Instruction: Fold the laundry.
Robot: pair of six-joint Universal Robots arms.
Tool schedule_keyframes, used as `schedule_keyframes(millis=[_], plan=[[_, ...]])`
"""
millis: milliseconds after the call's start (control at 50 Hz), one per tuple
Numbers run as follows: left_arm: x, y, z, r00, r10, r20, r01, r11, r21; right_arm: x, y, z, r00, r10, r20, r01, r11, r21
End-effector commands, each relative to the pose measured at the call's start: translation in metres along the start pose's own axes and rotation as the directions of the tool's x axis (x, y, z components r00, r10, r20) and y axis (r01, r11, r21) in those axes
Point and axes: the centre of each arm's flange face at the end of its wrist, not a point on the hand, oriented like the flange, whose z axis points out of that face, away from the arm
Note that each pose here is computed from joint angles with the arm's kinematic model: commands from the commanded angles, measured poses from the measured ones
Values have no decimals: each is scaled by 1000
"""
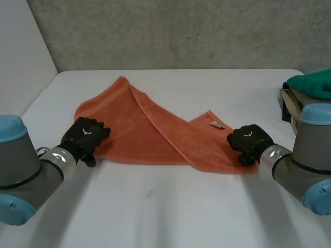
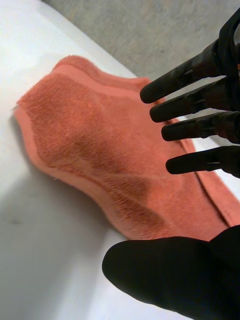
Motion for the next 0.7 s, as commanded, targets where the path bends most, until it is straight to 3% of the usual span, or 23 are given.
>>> schedule_keyframes(millis=[20,220,340,480,560,640,700], plan=[[3,15,20,999,39,-13,-39,999,-27,-1,-4,-3,1000,-18,-14,19,999,27],[-2,12,38,999,49,15,-49,999,4,-2,-4,-5,999,-22,-26,22,1000,19],[-14,-7,30,984,69,164,-78,996,47,2,-13,-12,999,-28,-40,30,999,39],[-23,-76,-31,949,46,313,-131,958,256,31,-57,-48,993,-23,-118,38,991,125],[-29,-106,-66,937,6,351,-141,922,360,56,-106,-79,983,-17,-184,69,957,283],[-26,-118,-84,943,-37,332,-108,906,410,79,-134,-90,976,25,-217,60,924,378],[-18,-114,-87,957,-51,285,-68,918,392,94,-133,-71,974,84,-209,3,921,389]])
